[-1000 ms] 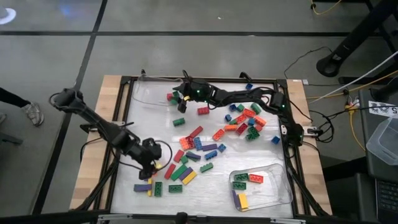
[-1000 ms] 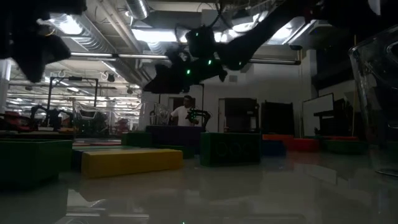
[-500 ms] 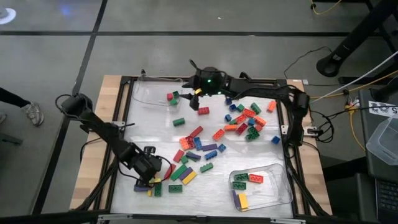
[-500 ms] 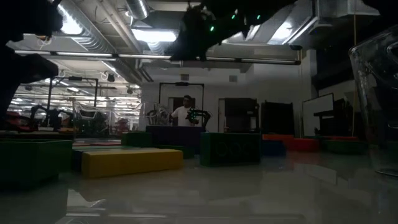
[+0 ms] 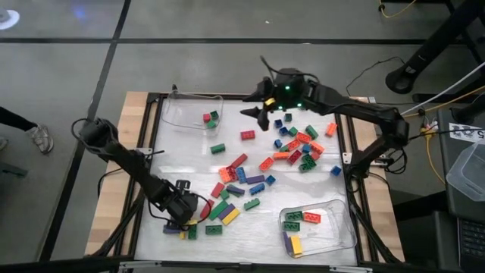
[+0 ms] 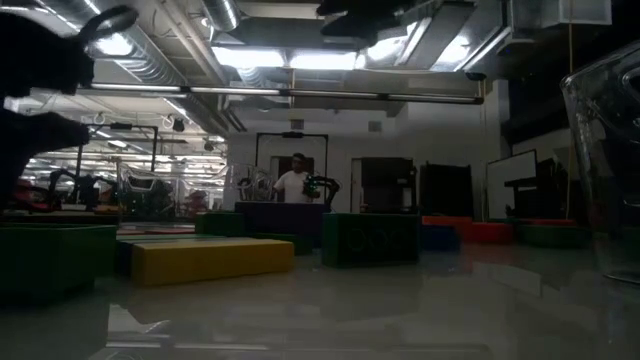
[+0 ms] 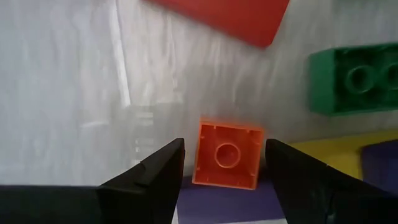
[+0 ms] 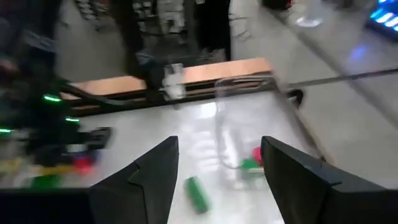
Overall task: Sort blocks by size
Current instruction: Put the square orange game piece into the top transparent bin
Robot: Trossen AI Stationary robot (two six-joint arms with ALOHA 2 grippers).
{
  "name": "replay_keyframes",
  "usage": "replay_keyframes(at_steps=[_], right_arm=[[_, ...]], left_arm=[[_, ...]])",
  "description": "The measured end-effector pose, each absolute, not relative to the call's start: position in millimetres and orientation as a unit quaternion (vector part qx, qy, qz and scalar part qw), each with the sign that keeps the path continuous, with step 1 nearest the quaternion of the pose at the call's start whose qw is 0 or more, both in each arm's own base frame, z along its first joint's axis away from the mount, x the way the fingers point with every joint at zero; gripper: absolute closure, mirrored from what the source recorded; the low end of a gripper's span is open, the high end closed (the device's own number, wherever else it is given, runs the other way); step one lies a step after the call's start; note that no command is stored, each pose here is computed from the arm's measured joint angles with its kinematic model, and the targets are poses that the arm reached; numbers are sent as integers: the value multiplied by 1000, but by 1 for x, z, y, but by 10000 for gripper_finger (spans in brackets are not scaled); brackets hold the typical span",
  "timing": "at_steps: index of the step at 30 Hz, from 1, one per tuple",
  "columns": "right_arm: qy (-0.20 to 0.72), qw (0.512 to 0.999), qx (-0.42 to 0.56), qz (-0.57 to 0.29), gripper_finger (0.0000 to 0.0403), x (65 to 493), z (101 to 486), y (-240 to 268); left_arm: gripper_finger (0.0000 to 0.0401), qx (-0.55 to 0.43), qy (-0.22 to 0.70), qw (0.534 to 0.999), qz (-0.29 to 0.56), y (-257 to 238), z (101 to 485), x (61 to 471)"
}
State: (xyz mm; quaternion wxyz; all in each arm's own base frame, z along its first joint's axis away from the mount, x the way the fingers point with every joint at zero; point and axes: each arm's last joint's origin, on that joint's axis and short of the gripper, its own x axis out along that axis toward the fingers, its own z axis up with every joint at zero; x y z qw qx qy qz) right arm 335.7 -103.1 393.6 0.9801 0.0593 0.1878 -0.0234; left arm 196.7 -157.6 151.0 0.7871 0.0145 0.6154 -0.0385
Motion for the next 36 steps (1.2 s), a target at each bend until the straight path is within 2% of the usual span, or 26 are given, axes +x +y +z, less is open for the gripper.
replay_keyframes(at_steps=[7,14,22,29,36], right_arm=[[264,952,138,76,175,317,391,-78],[411,896,132,104,175,323,359,-25],[493,861,32,121,175,344,320,38],[551,823,-17,135,175,361,278,75],[602,784,-33,145,175,372,239,92]], left_arm=[[199,25,630,776,-26,-159,138,201],[283,-1,621,783,-17,-144,145,210],[283,16,578,816,-4,-110,165,226],[281,83,515,853,34,-70,195,230],[278,160,436,868,175,-20,235,218]])
